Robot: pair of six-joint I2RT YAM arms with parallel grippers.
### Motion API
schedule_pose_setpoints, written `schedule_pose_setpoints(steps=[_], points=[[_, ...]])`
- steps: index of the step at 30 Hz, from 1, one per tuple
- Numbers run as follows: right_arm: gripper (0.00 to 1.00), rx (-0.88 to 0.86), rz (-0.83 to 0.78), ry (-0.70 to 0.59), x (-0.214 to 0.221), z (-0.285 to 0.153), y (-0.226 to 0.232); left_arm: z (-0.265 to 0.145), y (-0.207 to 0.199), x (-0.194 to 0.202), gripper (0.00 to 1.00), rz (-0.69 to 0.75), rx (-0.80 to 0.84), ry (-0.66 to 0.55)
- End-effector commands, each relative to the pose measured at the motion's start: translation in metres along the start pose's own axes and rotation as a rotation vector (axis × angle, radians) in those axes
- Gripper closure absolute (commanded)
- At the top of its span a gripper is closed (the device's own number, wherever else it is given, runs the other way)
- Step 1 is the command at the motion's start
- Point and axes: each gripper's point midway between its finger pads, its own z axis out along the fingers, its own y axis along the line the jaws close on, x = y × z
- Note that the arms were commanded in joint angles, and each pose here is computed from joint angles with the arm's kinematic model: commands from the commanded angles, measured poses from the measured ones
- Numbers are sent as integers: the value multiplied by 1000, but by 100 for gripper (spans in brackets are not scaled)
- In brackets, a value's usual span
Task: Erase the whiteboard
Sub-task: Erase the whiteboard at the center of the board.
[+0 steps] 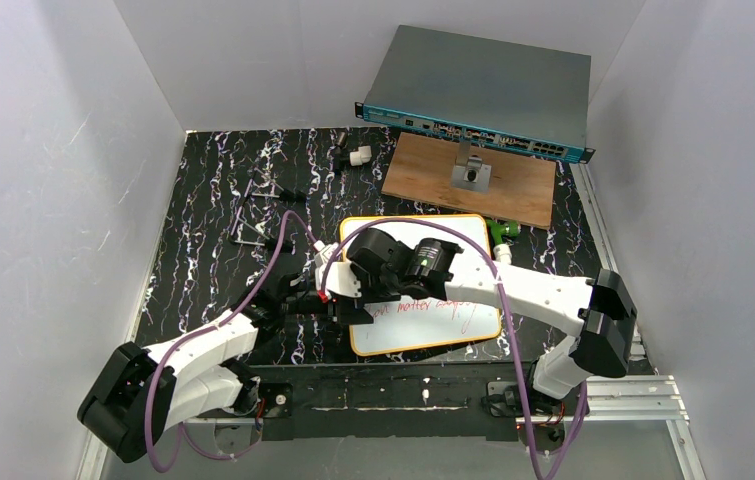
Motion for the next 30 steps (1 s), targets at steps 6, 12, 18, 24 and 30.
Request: schedule_pose_setpoints(steps=[6,12,18,24,30], points=[[99,226,224,-12,0,-9,-67,-2,-29,-27,100,181,79,-91],[99,153,225,-18,-3,-2,-54,0,-29,-27,100,180,85,-87],[99,-53,119,-62,-19,0,-6,0,-29,-27,100,183,87,-88],[99,232,256,-14,-11,2,-66,-1,-29,-26,100,184,88,-90],[99,255,269,5,1,0,-74,-2,-30,-26,100,194,93,-96]])
